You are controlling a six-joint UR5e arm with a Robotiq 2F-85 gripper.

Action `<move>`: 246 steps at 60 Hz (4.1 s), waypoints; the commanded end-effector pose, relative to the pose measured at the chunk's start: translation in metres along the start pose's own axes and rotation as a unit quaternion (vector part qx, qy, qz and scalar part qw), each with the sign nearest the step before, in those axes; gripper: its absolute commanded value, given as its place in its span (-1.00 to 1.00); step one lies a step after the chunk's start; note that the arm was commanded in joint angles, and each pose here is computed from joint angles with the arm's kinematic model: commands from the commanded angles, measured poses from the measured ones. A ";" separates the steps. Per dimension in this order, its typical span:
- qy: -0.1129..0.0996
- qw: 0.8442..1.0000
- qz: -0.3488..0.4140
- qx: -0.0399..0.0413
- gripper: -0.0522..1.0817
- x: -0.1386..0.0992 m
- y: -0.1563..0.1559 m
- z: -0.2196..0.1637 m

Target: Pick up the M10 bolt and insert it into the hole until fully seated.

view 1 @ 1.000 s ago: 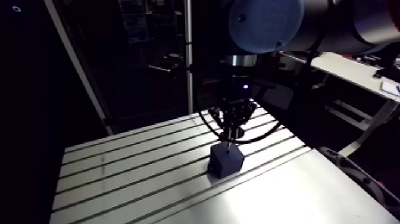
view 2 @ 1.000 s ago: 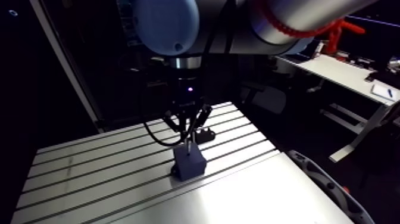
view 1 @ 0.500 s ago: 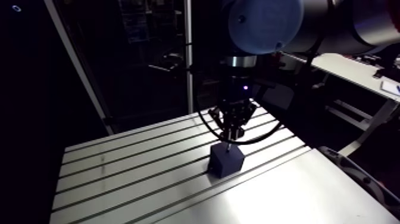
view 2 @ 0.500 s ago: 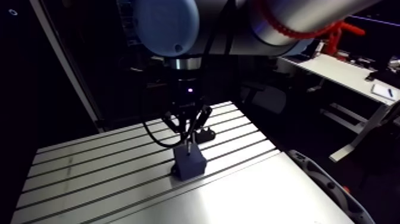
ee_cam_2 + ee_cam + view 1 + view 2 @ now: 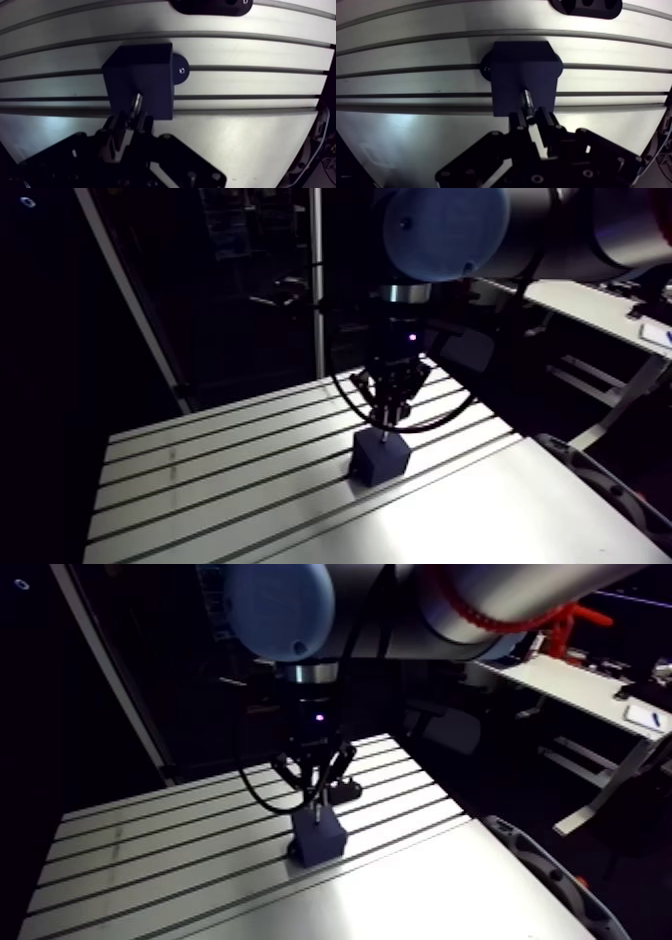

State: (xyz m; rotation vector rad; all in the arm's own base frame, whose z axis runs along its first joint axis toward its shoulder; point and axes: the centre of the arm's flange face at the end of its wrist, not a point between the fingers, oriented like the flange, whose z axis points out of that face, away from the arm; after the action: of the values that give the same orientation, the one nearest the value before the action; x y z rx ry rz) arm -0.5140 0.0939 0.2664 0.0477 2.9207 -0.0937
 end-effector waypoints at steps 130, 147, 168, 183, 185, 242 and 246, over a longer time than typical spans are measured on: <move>0.080 0.996 -0.009 -0.035 -0.90 -0.029 -0.022 -0.071; 0.091 0.992 -0.033 -0.080 -0.90 -0.029 -0.079 -0.115; 0.101 0.992 -0.029 -0.073 -0.90 -0.016 -0.145 -0.150; 0.097 0.994 -0.029 -0.041 -0.90 -0.013 -0.156 -0.167; 0.098 0.994 -0.029 -0.042 -0.90 -0.014 -0.156 -0.168; 0.093 0.993 -0.052 -0.041 -0.90 -0.037 -0.177 -0.231; 0.092 0.994 -0.052 -0.042 -0.90 -0.036 -0.177 -0.229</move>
State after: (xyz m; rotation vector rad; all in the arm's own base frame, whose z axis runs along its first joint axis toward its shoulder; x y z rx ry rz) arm -0.5350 -0.0663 0.5050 -0.1069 3.1103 0.0152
